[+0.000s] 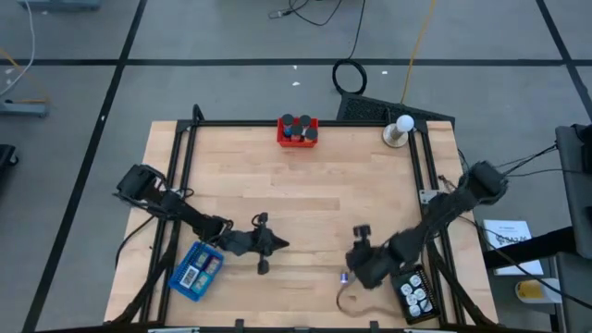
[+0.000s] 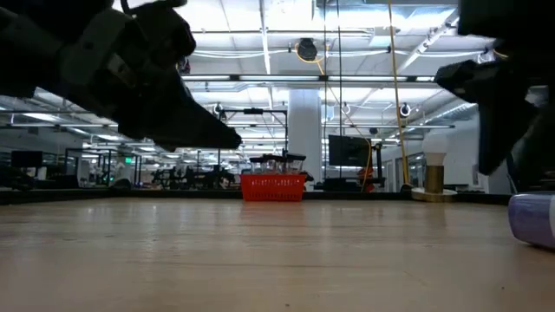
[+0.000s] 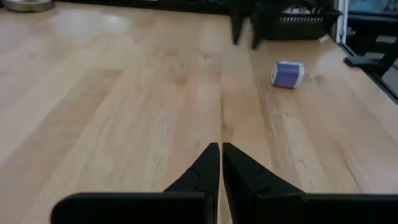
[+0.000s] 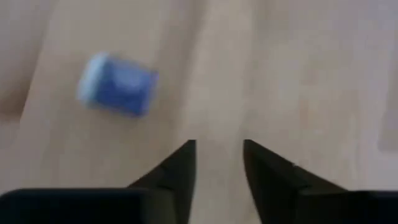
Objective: Pick & Place Office items
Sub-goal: Put the dark blue charger adapter into the black bin
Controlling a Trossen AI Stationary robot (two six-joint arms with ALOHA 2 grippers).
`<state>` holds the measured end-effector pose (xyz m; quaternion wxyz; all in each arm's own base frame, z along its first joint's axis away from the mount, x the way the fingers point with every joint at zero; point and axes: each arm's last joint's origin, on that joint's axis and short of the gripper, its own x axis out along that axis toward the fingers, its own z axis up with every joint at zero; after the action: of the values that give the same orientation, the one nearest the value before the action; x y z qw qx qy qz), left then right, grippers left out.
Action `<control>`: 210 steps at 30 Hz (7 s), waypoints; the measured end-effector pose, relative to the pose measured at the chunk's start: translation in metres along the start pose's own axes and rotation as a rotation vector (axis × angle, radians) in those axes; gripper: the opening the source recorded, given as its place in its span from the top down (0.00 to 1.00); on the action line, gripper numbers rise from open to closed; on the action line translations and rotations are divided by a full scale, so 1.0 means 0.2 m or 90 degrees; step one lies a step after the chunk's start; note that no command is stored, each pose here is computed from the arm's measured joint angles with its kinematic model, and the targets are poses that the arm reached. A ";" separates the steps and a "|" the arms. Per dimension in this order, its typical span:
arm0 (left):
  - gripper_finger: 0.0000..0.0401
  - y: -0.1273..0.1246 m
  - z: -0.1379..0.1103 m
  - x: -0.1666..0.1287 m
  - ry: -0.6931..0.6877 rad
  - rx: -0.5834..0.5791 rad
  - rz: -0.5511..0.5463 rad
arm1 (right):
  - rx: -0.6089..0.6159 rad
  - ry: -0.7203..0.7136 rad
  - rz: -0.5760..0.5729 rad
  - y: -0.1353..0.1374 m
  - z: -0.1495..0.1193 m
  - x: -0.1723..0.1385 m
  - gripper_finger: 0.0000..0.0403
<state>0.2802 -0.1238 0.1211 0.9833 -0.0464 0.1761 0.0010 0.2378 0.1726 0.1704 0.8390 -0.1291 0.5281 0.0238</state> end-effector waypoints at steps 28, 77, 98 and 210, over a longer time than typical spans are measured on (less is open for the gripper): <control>0.98 0.00 -0.08 0.04 0.019 -0.029 0.032 | -0.306 -0.006 0.150 0.18 0.21 0.13 0.60; 0.26 0.13 0.38 0.33 0.113 -0.531 0.111 | 0.052 -0.444 -0.199 -0.23 0.15 0.28 0.69; 0.63 0.18 0.42 0.29 0.154 -0.447 0.104 | 0.043 -0.389 -0.287 -0.15 0.08 0.16 0.40; 0.99 0.34 0.00 -0.29 -0.179 0.019 0.072 | 0.404 -0.012 0.022 -0.65 0.41 0.07 0.68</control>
<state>0.2242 -0.0550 0.1354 0.9972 -0.0210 0.0392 0.0600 0.3383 0.0644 0.2166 0.8417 0.1485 0.5034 -0.1264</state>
